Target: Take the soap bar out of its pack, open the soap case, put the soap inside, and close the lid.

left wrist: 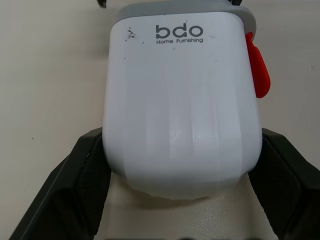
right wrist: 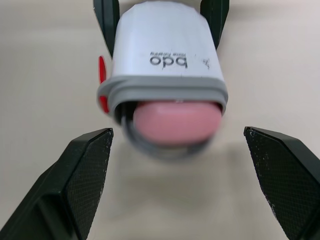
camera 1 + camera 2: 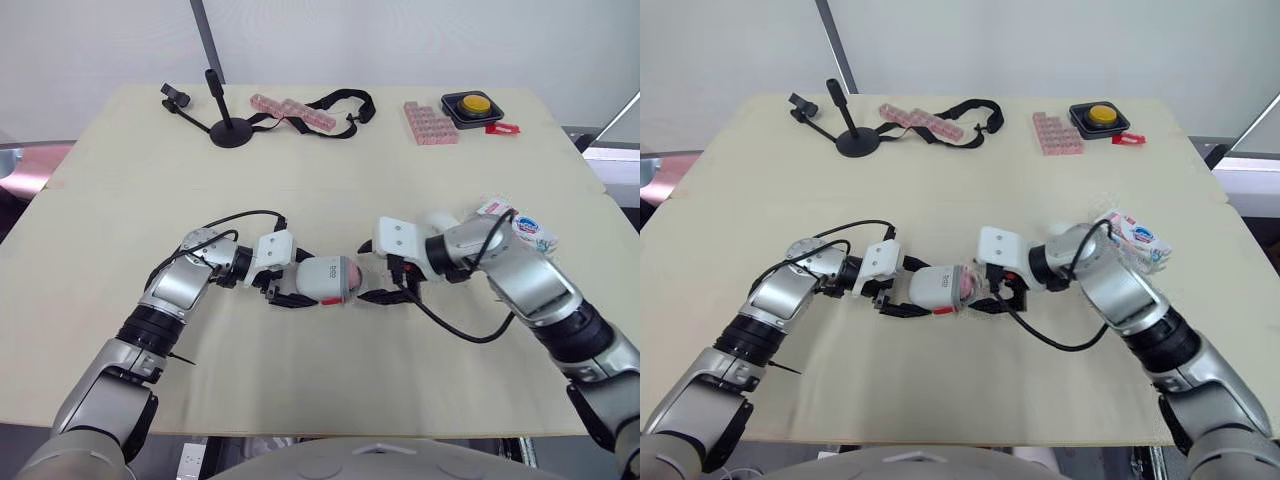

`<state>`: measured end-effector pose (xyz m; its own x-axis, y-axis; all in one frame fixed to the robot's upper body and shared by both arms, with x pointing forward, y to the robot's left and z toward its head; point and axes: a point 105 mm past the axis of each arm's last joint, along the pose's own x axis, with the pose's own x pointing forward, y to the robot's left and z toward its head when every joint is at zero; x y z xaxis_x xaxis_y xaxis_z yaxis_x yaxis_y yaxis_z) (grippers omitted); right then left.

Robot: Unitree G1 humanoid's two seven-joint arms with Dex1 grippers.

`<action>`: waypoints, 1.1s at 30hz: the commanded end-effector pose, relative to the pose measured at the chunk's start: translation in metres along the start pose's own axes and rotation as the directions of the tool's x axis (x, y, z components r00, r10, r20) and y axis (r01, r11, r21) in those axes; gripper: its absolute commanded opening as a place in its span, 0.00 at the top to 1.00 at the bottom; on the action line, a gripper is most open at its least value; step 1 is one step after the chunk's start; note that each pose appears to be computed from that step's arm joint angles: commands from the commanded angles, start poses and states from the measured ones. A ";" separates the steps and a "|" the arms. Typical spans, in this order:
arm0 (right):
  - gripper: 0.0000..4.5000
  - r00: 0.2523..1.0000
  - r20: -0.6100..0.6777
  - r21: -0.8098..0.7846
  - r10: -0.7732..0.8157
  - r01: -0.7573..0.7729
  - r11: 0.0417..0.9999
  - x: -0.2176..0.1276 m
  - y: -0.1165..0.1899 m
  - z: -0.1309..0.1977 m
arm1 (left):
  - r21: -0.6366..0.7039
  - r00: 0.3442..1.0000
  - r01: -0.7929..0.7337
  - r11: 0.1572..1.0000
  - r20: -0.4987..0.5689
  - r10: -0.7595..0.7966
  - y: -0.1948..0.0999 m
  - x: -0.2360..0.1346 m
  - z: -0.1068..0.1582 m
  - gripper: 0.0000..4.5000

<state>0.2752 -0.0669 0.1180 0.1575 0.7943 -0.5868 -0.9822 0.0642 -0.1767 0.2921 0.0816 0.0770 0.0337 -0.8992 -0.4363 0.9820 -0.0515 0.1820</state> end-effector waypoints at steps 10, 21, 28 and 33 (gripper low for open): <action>0.33 0.998 0.003 -0.018 -0.070 0.070 0.997 -0.018 -0.012 -0.015 | 0.044 1.000 -0.013 0.999 0.013 0.013 0.004 -0.006 0.008 0.24; 0.99 1.000 0.020 -0.092 0.001 0.001 0.996 0.010 0.004 0.002 | 0.048 1.000 -0.015 0.999 0.020 0.014 0.004 -0.004 0.010 0.24; 0.99 0.999 0.033 -0.095 0.004 -0.001 0.995 0.015 0.005 0.007 | 0.048 1.000 -0.016 0.999 0.021 0.015 0.004 -0.003 0.010 0.24; 0.99 1.000 0.029 -0.098 -0.009 0.012 0.995 0.014 0.001 0.006 | 0.048 1.000 -0.018 0.999 0.023 0.017 0.004 -0.003 0.010 0.24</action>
<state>0.2744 -0.0572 0.1013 0.1551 0.7932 -0.5889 -0.9770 0.0348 -0.2105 0.2932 0.0829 0.0773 0.0430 -0.8981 -0.4378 0.9803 -0.0466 0.1920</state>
